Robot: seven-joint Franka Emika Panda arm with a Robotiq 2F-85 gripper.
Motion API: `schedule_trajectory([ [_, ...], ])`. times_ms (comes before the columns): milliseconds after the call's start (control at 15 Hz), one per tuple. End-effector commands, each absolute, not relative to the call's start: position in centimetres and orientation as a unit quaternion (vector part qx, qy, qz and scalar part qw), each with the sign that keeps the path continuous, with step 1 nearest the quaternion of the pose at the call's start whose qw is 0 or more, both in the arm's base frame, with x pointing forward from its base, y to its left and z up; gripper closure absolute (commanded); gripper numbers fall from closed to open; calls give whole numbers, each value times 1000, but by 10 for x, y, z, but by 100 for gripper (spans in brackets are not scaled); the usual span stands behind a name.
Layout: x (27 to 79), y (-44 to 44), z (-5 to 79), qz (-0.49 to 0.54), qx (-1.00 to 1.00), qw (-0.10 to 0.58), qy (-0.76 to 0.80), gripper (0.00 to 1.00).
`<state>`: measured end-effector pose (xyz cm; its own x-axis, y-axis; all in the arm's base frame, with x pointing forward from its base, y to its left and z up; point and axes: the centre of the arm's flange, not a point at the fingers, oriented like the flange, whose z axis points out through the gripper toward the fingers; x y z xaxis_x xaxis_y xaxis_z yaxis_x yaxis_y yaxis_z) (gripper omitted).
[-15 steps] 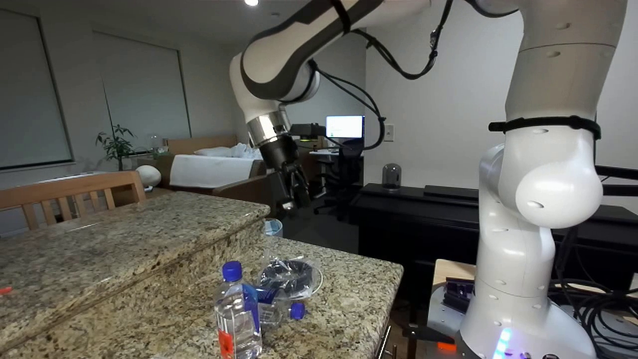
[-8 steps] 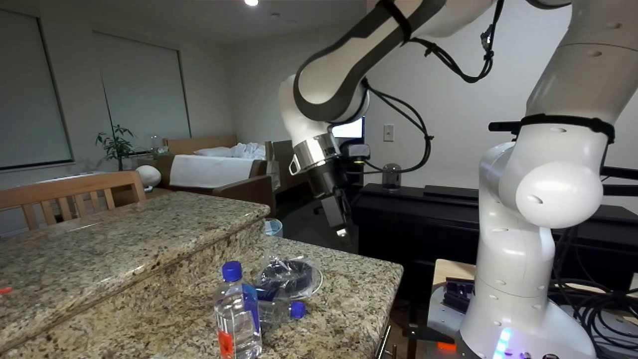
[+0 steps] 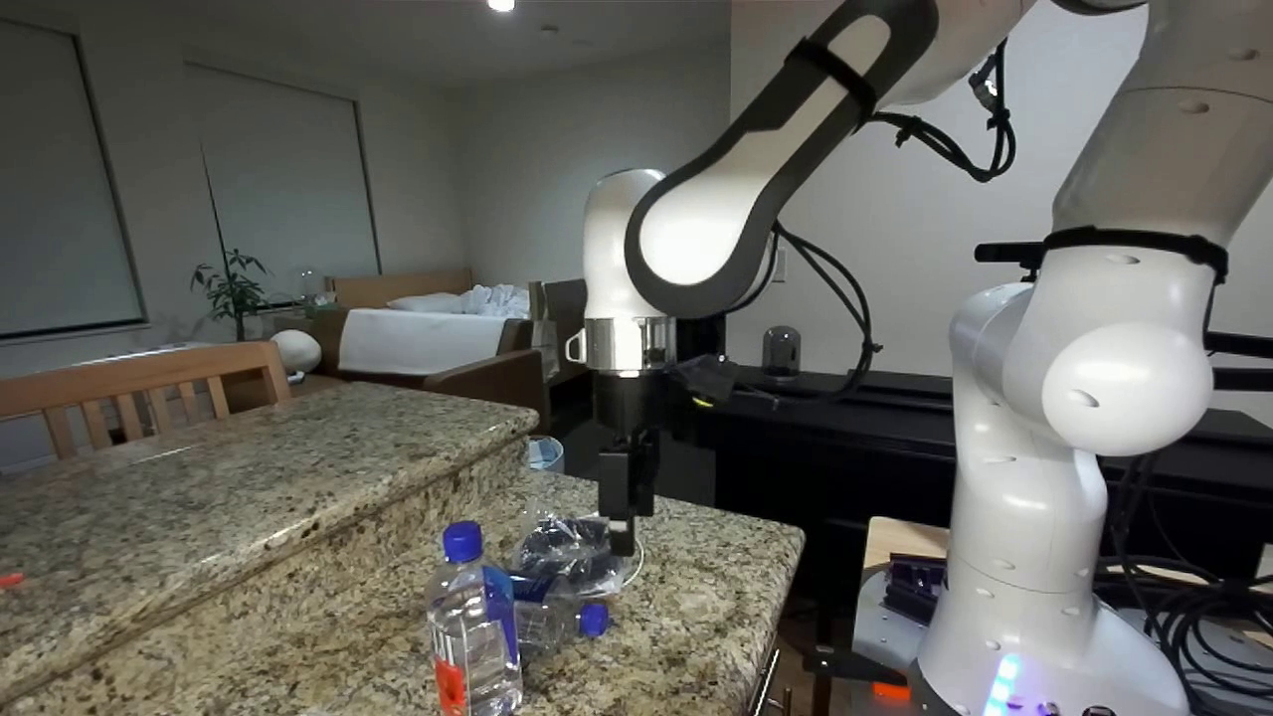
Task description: Move the water bottle on the bottom counter to the left then move the water bottle from the upper counter to the bottom counter.
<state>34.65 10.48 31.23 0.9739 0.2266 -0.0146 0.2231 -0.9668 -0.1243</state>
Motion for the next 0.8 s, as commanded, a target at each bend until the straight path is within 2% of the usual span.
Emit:
schedule_trajectory([
  [0,350,117,308,-2,-992,53,-116,0],
  [733,363,157,268,-18,-991,54,-125,0],
])
